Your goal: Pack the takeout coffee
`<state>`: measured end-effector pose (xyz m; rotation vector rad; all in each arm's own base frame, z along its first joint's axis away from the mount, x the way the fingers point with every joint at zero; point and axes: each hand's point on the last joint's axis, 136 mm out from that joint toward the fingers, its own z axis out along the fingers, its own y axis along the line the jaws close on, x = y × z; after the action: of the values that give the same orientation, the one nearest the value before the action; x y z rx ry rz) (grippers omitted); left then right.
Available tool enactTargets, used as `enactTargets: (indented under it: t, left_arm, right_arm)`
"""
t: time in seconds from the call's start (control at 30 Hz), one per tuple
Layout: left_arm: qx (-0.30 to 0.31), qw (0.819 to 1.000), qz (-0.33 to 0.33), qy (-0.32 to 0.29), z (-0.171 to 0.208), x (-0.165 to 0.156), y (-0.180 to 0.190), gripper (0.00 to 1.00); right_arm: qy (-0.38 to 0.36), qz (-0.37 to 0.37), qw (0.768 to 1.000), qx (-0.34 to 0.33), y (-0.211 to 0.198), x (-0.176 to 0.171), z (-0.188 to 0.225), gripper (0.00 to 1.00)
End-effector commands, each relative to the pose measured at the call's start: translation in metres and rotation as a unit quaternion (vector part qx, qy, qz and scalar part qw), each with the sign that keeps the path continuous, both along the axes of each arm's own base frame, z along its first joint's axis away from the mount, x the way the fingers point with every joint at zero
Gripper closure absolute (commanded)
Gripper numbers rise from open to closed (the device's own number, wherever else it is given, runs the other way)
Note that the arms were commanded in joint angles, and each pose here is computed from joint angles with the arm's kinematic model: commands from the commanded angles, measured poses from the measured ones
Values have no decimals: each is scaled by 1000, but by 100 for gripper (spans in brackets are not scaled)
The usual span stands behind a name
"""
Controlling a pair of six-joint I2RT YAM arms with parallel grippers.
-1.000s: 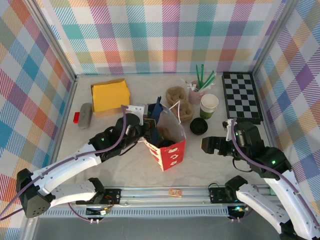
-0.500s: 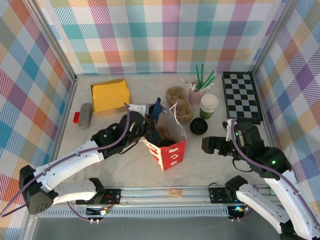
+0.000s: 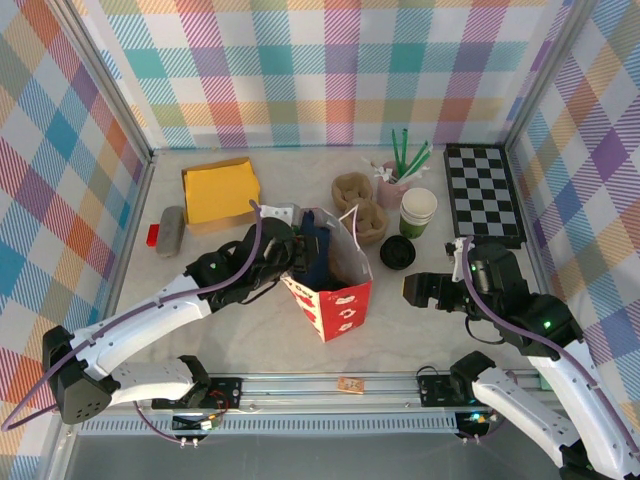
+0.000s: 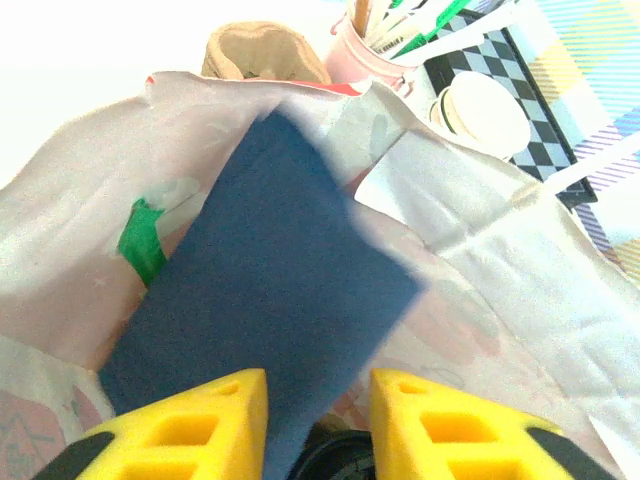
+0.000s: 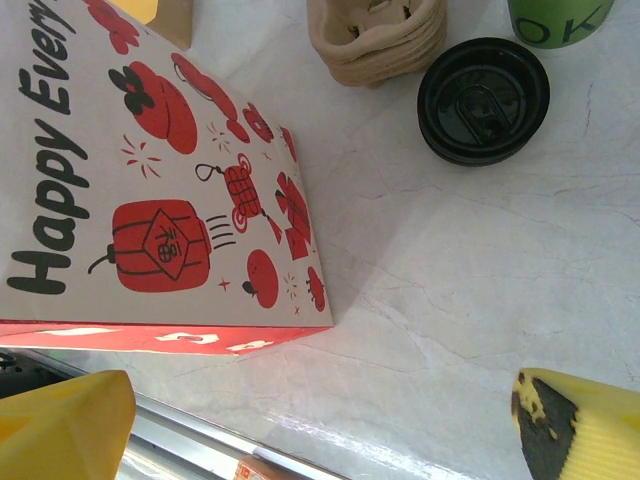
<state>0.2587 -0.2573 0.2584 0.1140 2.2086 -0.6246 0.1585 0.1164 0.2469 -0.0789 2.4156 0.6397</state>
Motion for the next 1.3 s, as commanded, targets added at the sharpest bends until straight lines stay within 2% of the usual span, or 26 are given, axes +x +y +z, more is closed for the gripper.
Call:
enactTargets:
  t: [0.0,0.37,0.57,0.8,1.27]
  left_arm:
    - [-7,1000,-2,-7,13,0,-4,64]
    - [-12,1000,-8,-20,29,2,-9,63]
    - [-23,999,-15,-24,43,2,-13,57]
    - [-41,998,-15,-42,65,-3,-7,55]
    - [-29,996,-28,-76,115,-11,6,53]
  right_arm:
    - [-13,-4,1000,3,0,4,3,3]
    - [-15,-2,1000,3,1,6,5,3]
    - [-14,1,1000,4,3,8,6,3]
    - [-16,11,1000,4,5,6,8,2]
    - [-8,48,999,-13,10,1,23,1]
